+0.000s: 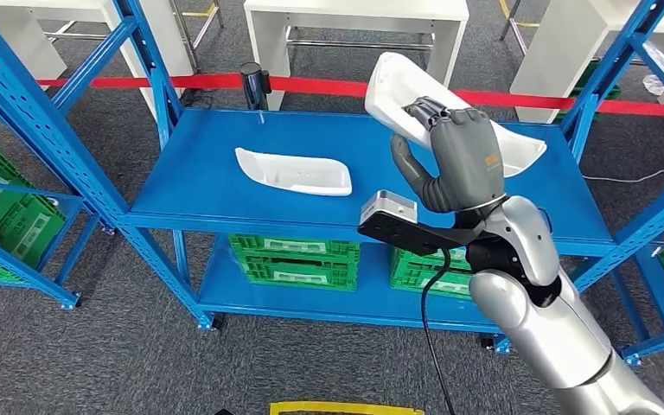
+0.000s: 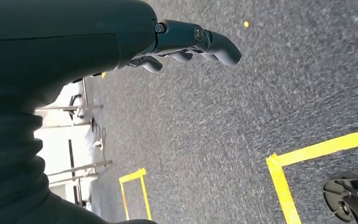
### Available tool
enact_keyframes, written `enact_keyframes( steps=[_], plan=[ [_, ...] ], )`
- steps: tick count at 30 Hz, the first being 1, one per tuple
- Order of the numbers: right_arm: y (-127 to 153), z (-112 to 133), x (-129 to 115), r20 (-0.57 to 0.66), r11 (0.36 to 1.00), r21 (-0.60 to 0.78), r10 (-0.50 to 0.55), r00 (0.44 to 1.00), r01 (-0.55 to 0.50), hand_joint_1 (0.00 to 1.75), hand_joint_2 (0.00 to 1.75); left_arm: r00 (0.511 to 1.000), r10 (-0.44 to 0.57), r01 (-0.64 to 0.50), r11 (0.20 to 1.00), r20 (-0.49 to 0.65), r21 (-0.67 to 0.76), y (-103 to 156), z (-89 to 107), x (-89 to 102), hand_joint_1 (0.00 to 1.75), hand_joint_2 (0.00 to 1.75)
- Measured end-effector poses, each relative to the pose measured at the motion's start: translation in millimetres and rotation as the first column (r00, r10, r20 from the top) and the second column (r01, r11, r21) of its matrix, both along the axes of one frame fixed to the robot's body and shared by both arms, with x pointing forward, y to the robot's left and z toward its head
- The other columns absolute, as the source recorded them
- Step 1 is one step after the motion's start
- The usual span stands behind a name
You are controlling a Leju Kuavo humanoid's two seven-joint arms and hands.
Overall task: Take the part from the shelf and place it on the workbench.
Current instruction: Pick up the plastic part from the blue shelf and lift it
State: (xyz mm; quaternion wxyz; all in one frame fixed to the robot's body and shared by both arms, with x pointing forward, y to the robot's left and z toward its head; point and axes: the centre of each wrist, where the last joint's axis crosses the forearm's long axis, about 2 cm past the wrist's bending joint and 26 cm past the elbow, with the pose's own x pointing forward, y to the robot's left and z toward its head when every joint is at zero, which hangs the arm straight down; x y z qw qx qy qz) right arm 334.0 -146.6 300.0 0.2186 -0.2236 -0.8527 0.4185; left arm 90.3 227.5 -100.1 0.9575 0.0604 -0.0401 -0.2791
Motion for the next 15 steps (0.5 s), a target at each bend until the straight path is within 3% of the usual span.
enact_keyframes(
  steps=[9,15],
  plan=[
    [0.8,-13.2,-2.0,-0.045,0.986,0.103,0.138,0.989,-0.133,1.75,1.75,1.0,-0.02,0.02,1.0,-0.006,-0.006,0.9,-0.8,-3.4,0.0,1.75],
    [-6.8,-42.0,-17.2,-0.104,0.898,0.299,0.366,0.925,-0.322,1.75,1.75,1.0,-0.019,0.019,1.0,0.003,0.003,2.4,-0.5,-1.0,0.0,1.75]
  ],
)
